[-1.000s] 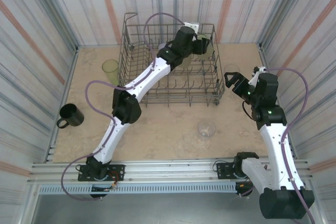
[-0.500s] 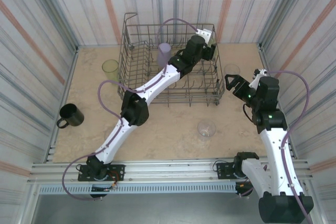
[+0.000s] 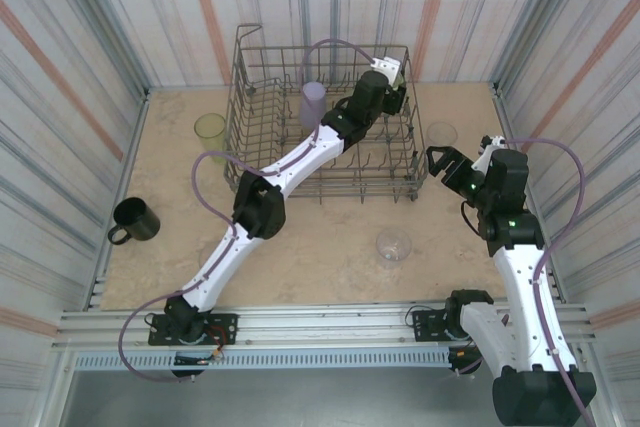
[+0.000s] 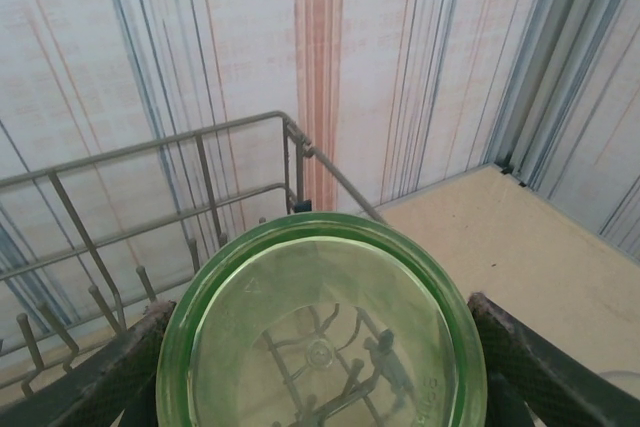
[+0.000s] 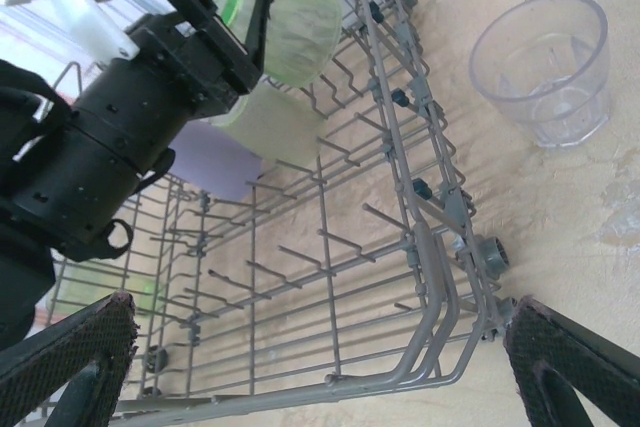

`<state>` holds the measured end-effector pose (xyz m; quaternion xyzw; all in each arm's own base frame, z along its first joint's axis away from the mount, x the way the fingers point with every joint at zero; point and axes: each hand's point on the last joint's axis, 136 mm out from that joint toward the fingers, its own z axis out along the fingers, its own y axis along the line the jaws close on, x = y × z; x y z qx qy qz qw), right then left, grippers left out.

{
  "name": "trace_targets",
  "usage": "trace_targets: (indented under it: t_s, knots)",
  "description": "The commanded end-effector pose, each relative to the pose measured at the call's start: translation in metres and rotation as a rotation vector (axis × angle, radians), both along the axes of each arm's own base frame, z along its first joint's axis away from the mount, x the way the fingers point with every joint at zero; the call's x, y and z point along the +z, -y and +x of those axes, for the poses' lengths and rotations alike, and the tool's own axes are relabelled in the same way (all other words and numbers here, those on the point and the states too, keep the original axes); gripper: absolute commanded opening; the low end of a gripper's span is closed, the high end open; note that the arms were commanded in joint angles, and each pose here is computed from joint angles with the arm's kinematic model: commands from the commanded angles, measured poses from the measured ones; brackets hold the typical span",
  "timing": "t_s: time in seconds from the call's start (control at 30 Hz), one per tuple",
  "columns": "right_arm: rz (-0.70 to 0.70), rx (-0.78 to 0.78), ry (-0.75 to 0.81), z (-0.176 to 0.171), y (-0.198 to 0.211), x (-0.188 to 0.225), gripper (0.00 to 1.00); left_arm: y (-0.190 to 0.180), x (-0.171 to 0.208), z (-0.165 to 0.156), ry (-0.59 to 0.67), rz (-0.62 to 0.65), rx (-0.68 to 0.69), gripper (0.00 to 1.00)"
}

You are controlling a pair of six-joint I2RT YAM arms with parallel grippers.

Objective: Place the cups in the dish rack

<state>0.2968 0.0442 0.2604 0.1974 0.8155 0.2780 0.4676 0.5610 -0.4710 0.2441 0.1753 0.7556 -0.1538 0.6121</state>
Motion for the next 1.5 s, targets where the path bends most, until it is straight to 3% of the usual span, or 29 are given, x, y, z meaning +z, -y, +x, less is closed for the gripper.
trace_targets:
  t_s: [0.0,0.4,0.43,0.6,0.83,1.2,1.47]
  knots:
    - [-0.009,0.007,0.013,0.003,0.0,-0.003,0.99,-0.009,0.013,0.014,0.045,-0.063,0.046,0.0]
    - [0.003,0.01,-0.005,0.004,-0.001,-0.012,0.99,-0.022,-0.023,0.032,-0.04,-0.111,0.082,0.02]
    - [0.002,0.008,-0.005,0.004,0.0,-0.013,0.99,-0.021,-0.026,0.032,-0.045,-0.107,0.08,0.05]
    - [0.007,0.009,-0.01,0.006,-0.001,-0.014,0.99,-0.014,-0.031,0.028,-0.042,-0.093,0.061,0.48]
    - [0.012,0.012,-0.009,0.006,-0.002,-0.013,0.99,-0.006,-0.034,0.023,-0.027,-0.065,0.045,0.8]
    - [0.015,0.019,-0.002,0.005,-0.003,-0.008,0.99,-0.006,-0.025,0.018,-0.022,-0.078,0.048,0.99]
    - [0.018,0.027,-0.006,0.006,-0.004,-0.006,0.99,-0.009,0.038,0.001,0.048,-0.131,0.026,0.99]
